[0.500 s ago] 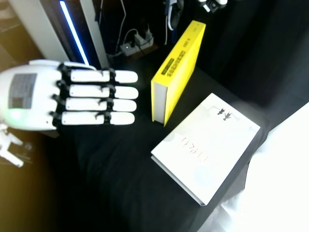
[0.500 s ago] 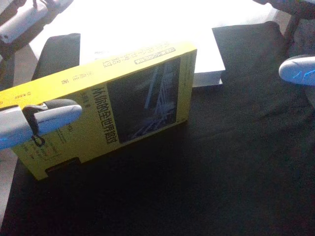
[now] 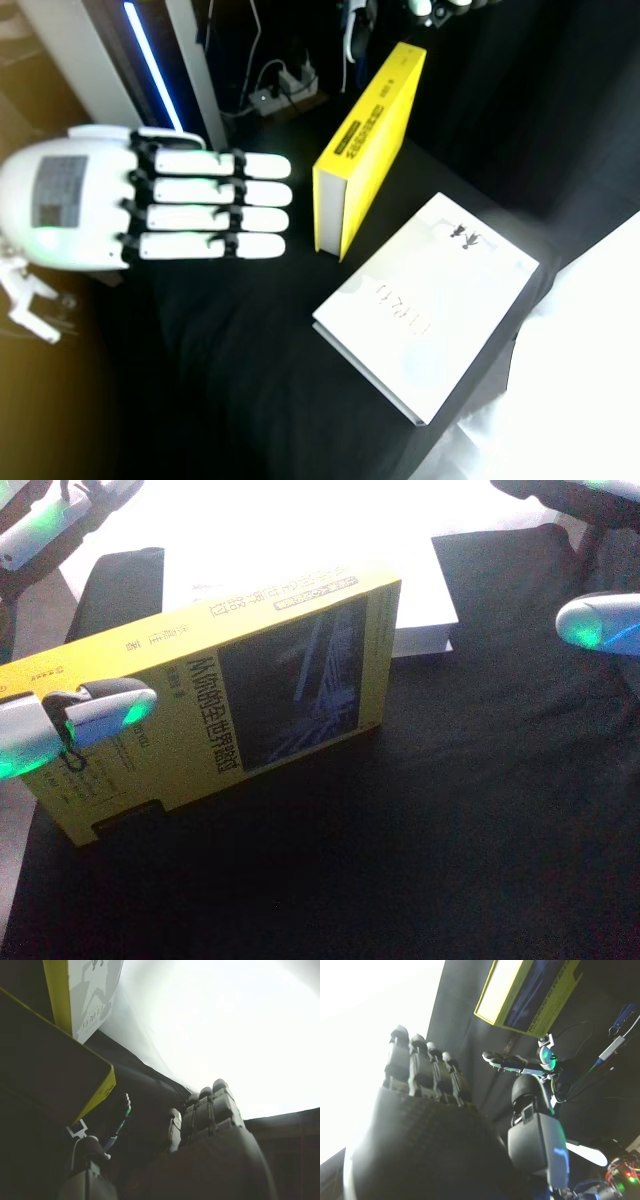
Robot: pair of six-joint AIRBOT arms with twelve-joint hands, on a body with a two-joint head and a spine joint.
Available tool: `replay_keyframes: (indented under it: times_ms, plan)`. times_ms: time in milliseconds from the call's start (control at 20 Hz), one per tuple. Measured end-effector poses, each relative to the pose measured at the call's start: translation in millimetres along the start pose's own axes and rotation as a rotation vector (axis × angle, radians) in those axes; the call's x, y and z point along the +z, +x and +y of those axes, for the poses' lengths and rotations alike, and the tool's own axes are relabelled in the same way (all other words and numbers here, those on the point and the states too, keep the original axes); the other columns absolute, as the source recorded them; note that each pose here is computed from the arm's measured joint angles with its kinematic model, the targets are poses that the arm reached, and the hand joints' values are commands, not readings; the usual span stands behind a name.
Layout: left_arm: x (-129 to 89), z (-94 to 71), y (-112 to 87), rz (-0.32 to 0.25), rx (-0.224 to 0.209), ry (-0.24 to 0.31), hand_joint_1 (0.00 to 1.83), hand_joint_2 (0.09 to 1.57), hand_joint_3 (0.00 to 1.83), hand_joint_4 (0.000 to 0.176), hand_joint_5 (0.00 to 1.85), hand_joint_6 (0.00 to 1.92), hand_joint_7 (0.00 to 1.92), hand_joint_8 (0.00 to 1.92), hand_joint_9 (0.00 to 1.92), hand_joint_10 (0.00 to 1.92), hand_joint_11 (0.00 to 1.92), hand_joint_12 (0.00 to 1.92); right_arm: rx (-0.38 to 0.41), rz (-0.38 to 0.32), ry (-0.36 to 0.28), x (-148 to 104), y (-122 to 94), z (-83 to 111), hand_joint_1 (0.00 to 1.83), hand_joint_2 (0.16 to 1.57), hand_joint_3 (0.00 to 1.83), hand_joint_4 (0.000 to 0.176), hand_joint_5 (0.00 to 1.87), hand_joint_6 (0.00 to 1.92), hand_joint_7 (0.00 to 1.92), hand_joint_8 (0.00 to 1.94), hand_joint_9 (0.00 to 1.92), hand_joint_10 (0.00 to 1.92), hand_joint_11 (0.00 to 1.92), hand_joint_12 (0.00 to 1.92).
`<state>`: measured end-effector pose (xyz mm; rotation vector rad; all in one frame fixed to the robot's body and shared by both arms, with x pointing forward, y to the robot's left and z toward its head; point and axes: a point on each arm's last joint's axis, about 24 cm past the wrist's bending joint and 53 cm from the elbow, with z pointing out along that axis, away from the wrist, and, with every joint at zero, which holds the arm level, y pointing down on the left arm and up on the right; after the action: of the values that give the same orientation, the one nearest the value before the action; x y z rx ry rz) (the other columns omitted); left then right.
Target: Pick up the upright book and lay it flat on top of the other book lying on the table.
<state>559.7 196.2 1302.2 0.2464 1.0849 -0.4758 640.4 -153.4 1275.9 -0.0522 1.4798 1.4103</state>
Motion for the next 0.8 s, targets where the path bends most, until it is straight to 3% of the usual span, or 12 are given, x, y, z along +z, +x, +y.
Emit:
replay_keyframes:
  times_ms: [350,450,500,600,650,700,750,800]
  plan:
    - [-5,9.7,23.0,0.055,-0.043,-0.068,0.36,1.02,0.0,0.176,0.0,0.0,0.0,0.0,0.0,0.0,0.0,0.0,0.011,-0.002,0.013,-1,1,-5.8,0.28,1.23,0.01,0.0,0.0,0.0,0.0,0.0,0.0,0.0,0.0,0.0]
    - [-11,12.5,37.2,0.095,-0.057,-0.091,0.35,1.02,0.0,0.156,0.0,0.0,0.0,0.0,0.0,0.0,0.0,0.0,0.011,-0.003,0.014,0,1,-6.3,0.33,1.22,0.01,0.0,0.0,0.0,0.0,0.0,0.0,0.0,0.0,0.0]
    - [-13,15.5,43.0,0.11,-0.066,-0.11,0.35,0.99,0.0,0.172,0.0,0.0,0.0,0.0,0.0,0.0,0.0,0.0,0.013,-0.002,0.014,0,2,-6.3,0.34,1.22,0.0,0.0,0.0,0.0,0.0,0.0,0.0,0.0,0.0,0.0]
    - [-15,23.2,49.8,0.116,-0.096,-0.141,0.4,1.01,0.0,0.176,0.0,0.0,0.0,0.0,0.0,0.0,0.0,0.0,0.017,-0.003,0.012,1,2,-6.1,0.35,1.21,0.0,0.0,0.0,0.0,0.0,0.0,0.0,0.0,0.0,0.0]
    - [-18,27.7,54.6,0.122,-0.129,-0.164,0.52,1.04,0.0,0.176,0.0,0.0,0.0,0.0,0.11,0.02,0.0,0.79,0.018,-0.001,0.012,1,3,-6.5,0.37,1.21,0.0,0.0,0.0,0.0,0.0,0.0,0.0,0.0,0.0,0.0]
    - [-21,31.0,61.4,0.132,-0.176,-0.174,0.61,1.08,0.01,0.176,0.0,0.0,0.06,0.01,0.25,0.07,0.0,1.27,0.02,-0.003,0.014,0,3,-7.1,0.39,1.21,0.0,0.0,0.0,0.0,0.0,0.0,0.0,0.0,0.0,0.0]
    - [-23,32.3,66.7,0.146,-0.198,-0.176,0.66,1.13,0.01,0.128,0.04,0.0,0.38,0.05,0.6,0.2,0.25,1.39,0.021,-0.002,0.016,0,3,-7.6,0.37,1.2,0.0,0.004,0.0,0.0,0.0,0.0,0.0,0.0,0.0,0.0]
    - [-25,35.7,70.7,0.158,-0.234,-0.185,0.7,1.16,0.0,0.037,0.24,0.02,0.68,0.06,0.82,0.26,0.45,1.42,0.021,-0.001,0.017,1,4,-7.8,0.37,1.21,0.0,0.001,0.0,0.0,0.0,0.0,0.0,0.0,0.0,0.0]
